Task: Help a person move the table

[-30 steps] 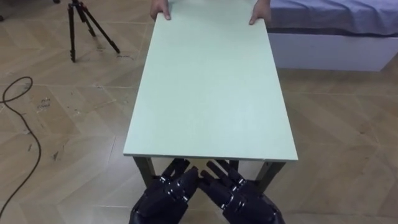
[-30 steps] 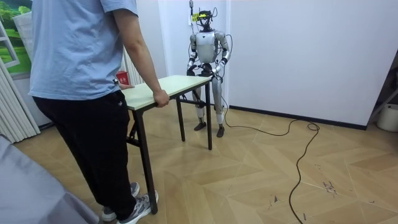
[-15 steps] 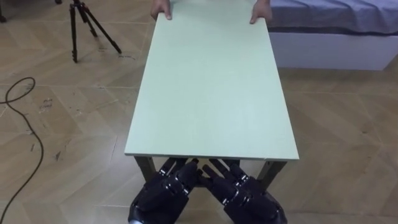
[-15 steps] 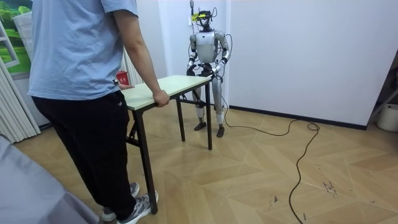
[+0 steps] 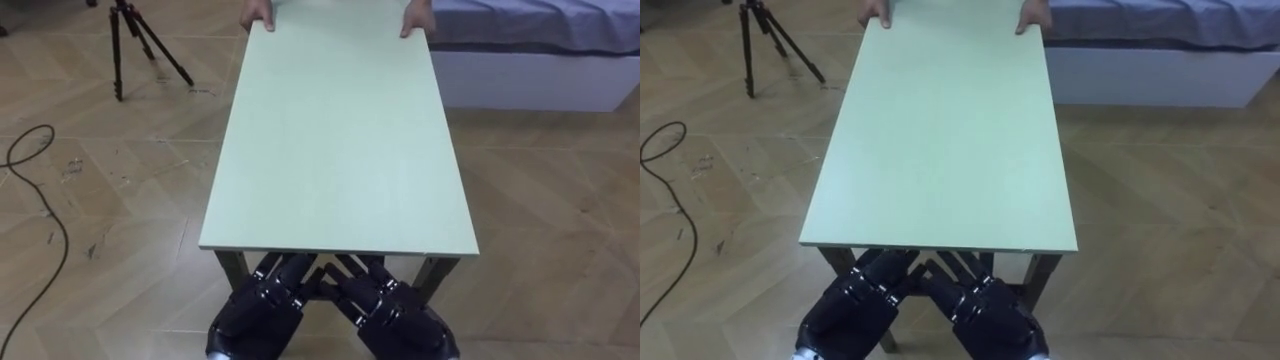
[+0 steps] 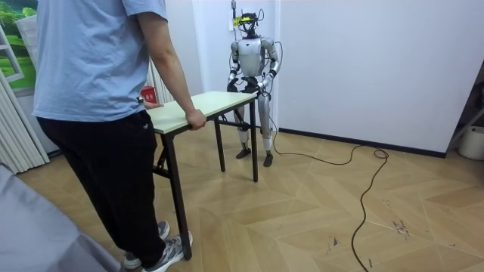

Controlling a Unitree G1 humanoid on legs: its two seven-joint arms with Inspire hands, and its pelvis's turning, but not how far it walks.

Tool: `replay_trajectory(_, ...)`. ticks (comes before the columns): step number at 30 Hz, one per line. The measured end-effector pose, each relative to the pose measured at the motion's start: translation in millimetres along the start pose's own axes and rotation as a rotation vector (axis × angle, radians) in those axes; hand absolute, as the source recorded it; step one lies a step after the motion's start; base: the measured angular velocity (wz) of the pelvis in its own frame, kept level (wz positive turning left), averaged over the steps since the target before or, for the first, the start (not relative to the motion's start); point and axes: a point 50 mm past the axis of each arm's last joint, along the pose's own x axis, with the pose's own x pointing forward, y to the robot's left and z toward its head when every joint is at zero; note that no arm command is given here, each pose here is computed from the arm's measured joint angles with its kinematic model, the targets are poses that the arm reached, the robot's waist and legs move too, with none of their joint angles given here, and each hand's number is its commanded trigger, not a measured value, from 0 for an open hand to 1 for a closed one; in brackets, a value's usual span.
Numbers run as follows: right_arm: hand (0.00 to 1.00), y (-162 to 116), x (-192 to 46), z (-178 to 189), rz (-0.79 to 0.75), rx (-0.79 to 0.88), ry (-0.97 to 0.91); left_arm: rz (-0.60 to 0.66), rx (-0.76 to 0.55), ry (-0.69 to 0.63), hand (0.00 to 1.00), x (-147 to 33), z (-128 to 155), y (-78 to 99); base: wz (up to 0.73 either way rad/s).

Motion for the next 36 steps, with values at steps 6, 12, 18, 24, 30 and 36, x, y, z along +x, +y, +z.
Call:
replay_trajectory(6,0.00,0,0,0,0.004,0.045,-0.008,0.002,-0.034,-0.022,0.00,-0.2,3,0.2,0.00)
replay_trajectory(12,0.00,1,0,0,0.002,0.084,-0.017,0.002,-0.045,-0.026,0.00,-0.2,3,0.2,0.00)
replay_trajectory(18,0.00,2,1,2,-0.028,0.086,-0.016,0.030,-0.048,-0.036,0.00,-0.4,5,1.7,0.00)
replay_trajectory(24,0.00,-2,-1,8,-0.068,0.141,-0.054,0.086,-0.040,-0.095,0.00,-2.9,20,6.0,-0.03)
replay_trajectory(30,0.00,-1,-2,16,-0.112,0.161,-0.087,0.114,-0.040,-0.103,0.00,-5.4,22,8.6,-0.01)
replay_trajectory(36,0.00,-4,-4,25,-0.154,0.184,-0.139,0.135,-0.042,-0.110,0.00,-5.8,24,9.7,-0.01)
